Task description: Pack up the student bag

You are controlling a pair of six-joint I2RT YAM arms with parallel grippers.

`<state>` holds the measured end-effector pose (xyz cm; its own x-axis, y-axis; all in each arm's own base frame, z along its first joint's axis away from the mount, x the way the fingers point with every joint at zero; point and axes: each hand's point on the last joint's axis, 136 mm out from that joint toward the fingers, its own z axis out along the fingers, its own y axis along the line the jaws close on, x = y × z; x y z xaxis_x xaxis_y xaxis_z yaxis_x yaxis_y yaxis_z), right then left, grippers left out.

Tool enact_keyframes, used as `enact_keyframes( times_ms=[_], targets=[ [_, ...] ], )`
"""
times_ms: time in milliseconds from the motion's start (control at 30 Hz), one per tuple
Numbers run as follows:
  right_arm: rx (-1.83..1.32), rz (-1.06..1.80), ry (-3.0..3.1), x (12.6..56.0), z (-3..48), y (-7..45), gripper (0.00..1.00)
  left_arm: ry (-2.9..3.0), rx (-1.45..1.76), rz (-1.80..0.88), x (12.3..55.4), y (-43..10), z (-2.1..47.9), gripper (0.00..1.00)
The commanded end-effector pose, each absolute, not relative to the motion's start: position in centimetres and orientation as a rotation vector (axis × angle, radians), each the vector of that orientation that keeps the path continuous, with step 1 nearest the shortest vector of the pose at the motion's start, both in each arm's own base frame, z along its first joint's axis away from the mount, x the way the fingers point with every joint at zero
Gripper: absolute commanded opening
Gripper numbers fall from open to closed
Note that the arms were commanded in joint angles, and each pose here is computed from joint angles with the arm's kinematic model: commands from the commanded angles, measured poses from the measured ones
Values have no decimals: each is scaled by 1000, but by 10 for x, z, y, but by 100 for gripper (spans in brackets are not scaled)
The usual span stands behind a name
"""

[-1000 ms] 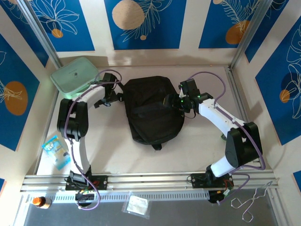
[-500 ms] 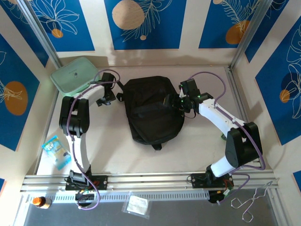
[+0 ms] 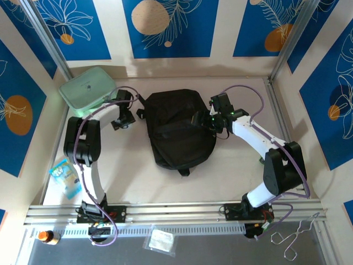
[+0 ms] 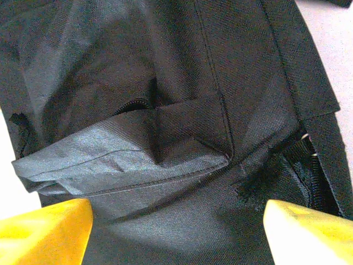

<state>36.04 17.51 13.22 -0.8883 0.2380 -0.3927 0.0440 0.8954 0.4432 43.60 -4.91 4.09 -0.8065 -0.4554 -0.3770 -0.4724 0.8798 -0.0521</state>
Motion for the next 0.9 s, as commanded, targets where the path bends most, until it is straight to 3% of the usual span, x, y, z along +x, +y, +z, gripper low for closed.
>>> enact_keyframes(
  times_ms=[0, 167, 367, 867],
  targets=[
    [201, 629, 2631, 359, 130, 182, 81, 2677, -698, -7, 422, -52, 55, 63],
    [200, 628, 2634, 360, 129, 184, 81, 2635, -640, 8, 437, -50, 76, 70],
    [193, 630, 2631, 358, 130, 185, 82, 2673, -536, 22, 463, -48, 67, 75],
    [202, 625, 2628, 356, 135, 183, 81, 2706, -588, 18, 478, -26, 34, 60]
  ],
)
